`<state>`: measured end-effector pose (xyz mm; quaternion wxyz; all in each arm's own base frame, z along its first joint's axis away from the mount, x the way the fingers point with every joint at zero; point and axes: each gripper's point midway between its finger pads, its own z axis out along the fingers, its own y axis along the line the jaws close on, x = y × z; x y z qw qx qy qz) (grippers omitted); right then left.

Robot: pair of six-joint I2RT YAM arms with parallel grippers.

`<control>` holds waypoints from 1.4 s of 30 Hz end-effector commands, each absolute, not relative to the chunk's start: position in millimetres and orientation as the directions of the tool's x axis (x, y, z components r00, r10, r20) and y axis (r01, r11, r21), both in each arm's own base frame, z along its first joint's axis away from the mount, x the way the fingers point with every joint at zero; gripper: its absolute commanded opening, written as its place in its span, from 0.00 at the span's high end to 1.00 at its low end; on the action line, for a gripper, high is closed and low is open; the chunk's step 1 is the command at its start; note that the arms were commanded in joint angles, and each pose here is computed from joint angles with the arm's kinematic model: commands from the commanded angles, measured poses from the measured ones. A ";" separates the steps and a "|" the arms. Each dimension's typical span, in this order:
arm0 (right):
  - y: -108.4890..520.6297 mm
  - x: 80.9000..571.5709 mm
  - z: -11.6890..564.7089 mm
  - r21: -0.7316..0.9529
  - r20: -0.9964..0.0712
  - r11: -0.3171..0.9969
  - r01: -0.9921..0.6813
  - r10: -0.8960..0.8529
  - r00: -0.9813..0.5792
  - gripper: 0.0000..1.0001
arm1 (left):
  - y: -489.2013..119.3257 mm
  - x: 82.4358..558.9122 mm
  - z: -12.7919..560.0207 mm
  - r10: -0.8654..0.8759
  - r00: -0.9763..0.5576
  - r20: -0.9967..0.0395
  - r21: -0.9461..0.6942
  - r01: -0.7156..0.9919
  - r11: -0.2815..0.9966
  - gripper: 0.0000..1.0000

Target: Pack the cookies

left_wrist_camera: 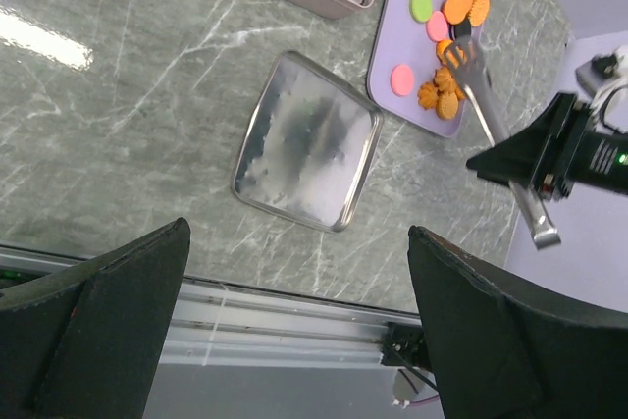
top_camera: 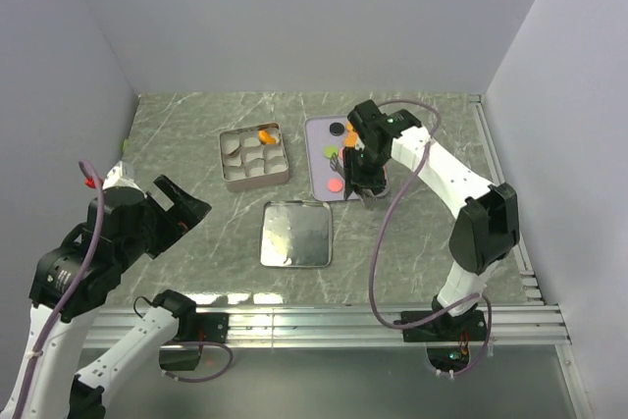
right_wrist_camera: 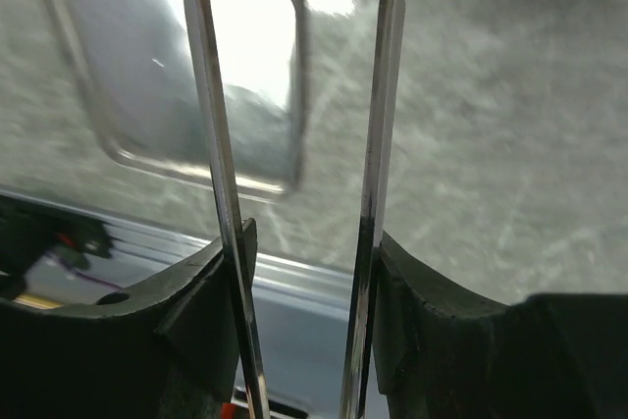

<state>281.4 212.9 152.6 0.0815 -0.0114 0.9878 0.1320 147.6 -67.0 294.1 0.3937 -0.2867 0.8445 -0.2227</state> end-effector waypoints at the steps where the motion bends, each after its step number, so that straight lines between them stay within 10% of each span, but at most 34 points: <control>1: 200.0 260.9 164.8 0.213 -0.203 0.973 -0.095 -0.051 -0.978 0.46 | -74.8 153.8 301.7 -0.681 -0.510 -0.525 -0.651 -0.275 0.708 0.01; 42: 221.1 262.2 97.0 -0.004 -0.033 0.985 -0.170 -0.170 -0.985 0.45 | -62.9 141.8 296.7 -0.700 -0.478 -0.531 -0.651 -0.299 0.698 0.00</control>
